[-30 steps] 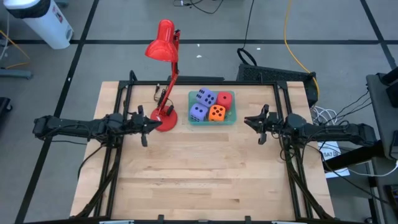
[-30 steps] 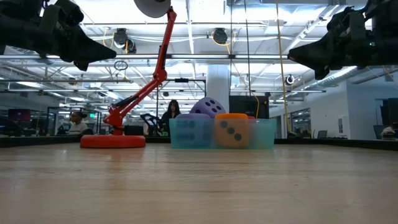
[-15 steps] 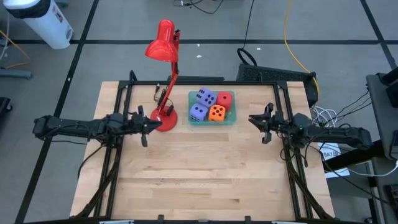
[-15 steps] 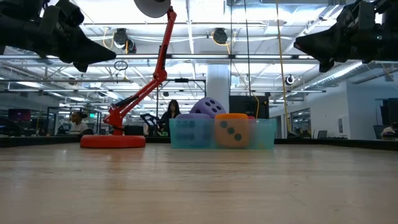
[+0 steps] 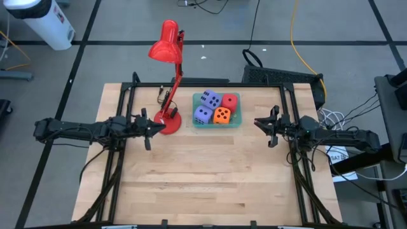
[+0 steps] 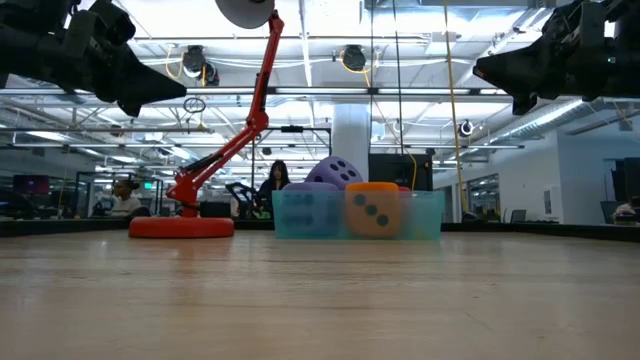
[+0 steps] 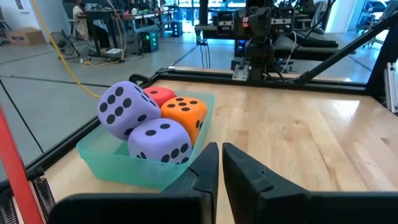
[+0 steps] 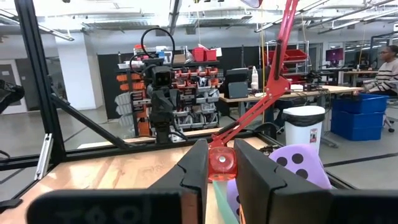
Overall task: Pick & Place Dice
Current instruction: Put the red small die into the green bin
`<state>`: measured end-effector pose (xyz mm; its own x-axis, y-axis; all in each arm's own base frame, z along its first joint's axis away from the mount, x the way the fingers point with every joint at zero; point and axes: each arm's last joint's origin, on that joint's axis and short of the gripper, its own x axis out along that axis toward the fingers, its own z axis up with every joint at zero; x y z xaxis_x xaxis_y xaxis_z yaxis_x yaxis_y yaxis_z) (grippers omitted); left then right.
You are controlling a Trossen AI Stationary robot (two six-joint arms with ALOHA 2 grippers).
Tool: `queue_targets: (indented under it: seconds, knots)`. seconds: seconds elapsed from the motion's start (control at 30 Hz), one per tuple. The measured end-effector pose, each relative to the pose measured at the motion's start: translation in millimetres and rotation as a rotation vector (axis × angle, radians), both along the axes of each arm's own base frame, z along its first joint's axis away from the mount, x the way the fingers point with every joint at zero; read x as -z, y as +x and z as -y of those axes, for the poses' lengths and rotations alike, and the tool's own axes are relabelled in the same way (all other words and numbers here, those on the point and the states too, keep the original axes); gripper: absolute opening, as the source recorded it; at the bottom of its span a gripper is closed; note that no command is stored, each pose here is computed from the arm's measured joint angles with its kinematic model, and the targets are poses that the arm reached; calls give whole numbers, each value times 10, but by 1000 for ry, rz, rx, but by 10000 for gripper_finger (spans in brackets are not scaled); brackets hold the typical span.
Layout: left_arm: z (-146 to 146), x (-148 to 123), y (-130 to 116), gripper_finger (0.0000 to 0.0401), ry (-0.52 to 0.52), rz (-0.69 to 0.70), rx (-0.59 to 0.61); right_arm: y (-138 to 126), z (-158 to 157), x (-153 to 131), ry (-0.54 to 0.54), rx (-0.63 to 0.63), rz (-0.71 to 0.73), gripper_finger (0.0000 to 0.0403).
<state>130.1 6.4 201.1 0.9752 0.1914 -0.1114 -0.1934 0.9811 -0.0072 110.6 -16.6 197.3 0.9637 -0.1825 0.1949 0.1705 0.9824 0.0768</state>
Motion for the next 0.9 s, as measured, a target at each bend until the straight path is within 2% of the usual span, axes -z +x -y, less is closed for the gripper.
queue_targets:
  seconds: [0.37,0.5,0.7,0.9]
  knots:
    - [0,-13,1,35,-19,17,-3,1,1,1,0,2,-1,51]
    - [0,-25,2,35,-27,31,-4,49,8,-26,33,21,-5,51]
    - [0,-42,4,35,-29,49,-4,322,10,-337,5,98,-103,48]
    - [0,-86,6,35,-28,95,-3,673,151,-787,52,256,-353,47]
